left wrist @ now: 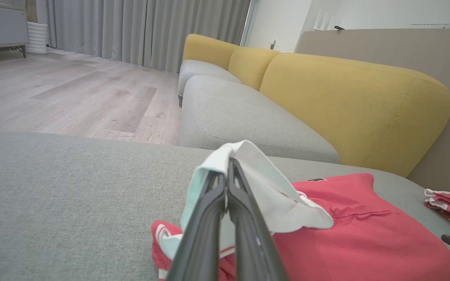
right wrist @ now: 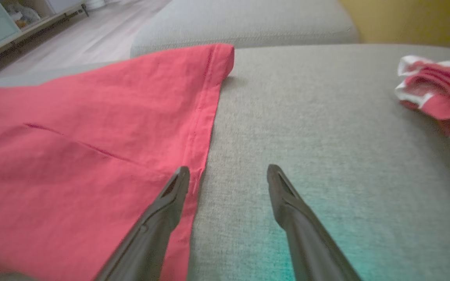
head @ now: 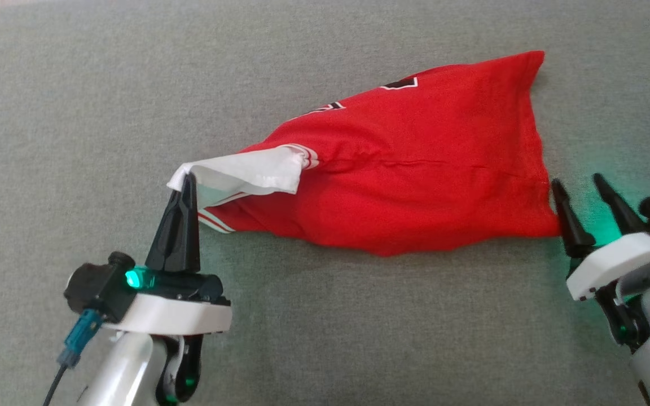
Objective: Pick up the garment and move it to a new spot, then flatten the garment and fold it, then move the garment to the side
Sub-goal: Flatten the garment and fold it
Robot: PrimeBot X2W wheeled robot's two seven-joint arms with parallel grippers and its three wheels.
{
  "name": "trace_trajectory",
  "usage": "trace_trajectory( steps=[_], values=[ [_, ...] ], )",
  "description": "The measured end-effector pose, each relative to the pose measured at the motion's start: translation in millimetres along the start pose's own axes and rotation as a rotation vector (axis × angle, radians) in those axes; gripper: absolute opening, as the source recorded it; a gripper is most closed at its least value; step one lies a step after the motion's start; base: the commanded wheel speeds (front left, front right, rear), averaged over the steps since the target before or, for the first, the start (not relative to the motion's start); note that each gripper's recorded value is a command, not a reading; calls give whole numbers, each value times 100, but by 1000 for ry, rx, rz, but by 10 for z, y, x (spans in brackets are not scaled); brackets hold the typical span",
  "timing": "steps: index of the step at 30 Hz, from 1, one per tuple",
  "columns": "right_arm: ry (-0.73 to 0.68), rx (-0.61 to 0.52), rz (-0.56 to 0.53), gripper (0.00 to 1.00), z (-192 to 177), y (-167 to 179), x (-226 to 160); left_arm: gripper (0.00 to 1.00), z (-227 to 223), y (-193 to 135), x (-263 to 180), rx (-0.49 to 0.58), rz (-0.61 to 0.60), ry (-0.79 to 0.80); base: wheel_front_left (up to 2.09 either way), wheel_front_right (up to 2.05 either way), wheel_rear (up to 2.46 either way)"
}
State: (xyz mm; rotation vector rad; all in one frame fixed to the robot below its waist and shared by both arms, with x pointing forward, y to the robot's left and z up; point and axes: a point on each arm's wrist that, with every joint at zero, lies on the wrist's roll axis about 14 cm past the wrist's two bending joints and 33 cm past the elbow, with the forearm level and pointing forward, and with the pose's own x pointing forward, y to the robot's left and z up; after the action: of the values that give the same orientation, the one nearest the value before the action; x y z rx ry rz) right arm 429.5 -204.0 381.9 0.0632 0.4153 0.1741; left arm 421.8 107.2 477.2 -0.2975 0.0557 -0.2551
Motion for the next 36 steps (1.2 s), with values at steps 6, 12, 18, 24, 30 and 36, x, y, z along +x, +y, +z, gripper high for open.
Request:
trace_trajectory(
  steps=[6,12,18,24,30,36],
  values=[
    [130,-30,79,100,-230,131,98,0,-48,27,-10,-9,13,11,0,0,0],
    [134,-52,119,12,-201,190,188,0,-48,44,12,-15,22,7,0,0,0],
    [137,-43,141,0,-200,237,180,0,-34,51,-2,-13,27,0,0,0,0],
    [-9,-30,107,0,139,102,106,0,194,0,-24,2,4,-65,0,0,0],
    [-247,-31,64,0,904,-100,-95,0,764,-108,-27,69,-81,-209,0,0,0],
    [-516,-78,33,0,1830,-292,-544,0,1665,-425,28,145,-215,-407,0,0,0]
  ],
)
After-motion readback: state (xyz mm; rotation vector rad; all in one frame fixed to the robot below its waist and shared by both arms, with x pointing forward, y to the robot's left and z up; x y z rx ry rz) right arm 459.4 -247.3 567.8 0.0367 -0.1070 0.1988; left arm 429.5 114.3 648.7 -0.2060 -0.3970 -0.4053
